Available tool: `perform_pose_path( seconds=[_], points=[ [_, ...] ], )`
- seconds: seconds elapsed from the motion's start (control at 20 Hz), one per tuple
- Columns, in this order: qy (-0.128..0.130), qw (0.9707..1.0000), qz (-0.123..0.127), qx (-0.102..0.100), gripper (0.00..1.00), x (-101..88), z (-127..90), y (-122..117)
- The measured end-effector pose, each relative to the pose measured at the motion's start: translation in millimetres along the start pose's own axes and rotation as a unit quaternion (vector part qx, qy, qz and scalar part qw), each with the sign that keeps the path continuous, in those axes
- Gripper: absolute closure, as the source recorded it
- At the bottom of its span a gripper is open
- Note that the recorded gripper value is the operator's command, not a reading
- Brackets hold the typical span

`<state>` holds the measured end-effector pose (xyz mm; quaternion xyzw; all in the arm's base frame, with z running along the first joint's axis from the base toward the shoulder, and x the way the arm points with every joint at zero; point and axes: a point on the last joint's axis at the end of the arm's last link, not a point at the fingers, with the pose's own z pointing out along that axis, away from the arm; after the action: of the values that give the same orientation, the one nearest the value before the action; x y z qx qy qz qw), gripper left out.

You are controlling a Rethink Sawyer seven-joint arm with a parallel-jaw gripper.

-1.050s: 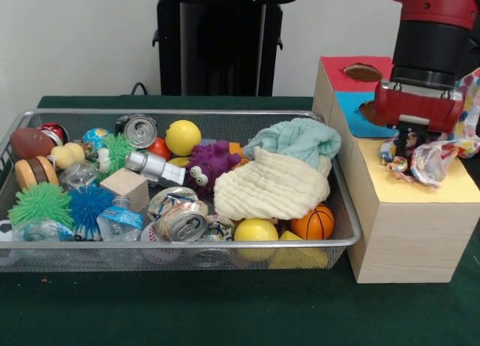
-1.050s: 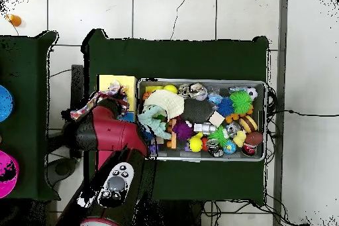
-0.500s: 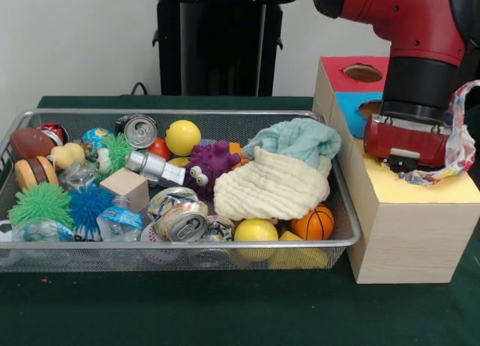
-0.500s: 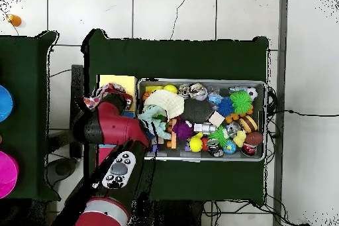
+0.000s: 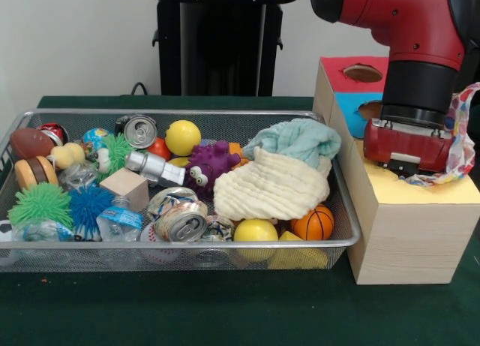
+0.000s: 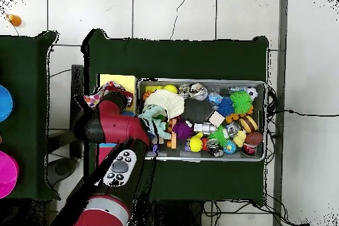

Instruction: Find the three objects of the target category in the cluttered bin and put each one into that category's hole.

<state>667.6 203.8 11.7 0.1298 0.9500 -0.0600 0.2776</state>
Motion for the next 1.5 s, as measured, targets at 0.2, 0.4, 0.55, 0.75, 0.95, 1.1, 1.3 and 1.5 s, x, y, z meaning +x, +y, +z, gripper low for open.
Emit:
perform_pose_path(
  seconds=[0.2,0.4,0.55,0.75,0.95,1.1,1.3,1.5],
  points=[
    [0.002,1.0,-0.002,-0.004,1.0,-0.5,-0.2,-0.5],
    [0.034,0.9993,0.008,-0.013,1.0,-0.4,-9.1,-2.9],
    [0.087,0.996,0.019,-0.011,1.0,-9.7,-37.8,-5.8],
    [0.139,0.9898,0.031,-0.012,1.0,-32.5,-78.6,-8.3],
    [0.175,0.9834,0.047,-0.015,1.0,-68.4,-126.6,-20.3],
    [0.178,0.9821,0.057,-0.018,1.0,-91.7,-152.9,-30.5],
    [0.158,0.9853,0.062,-0.022,1.0,-115.1,-173.8,-41.1],
    [0.15,0.9869,0.057,-0.02,1.0,-126.5,-189.6,-46.8]
  ],
)
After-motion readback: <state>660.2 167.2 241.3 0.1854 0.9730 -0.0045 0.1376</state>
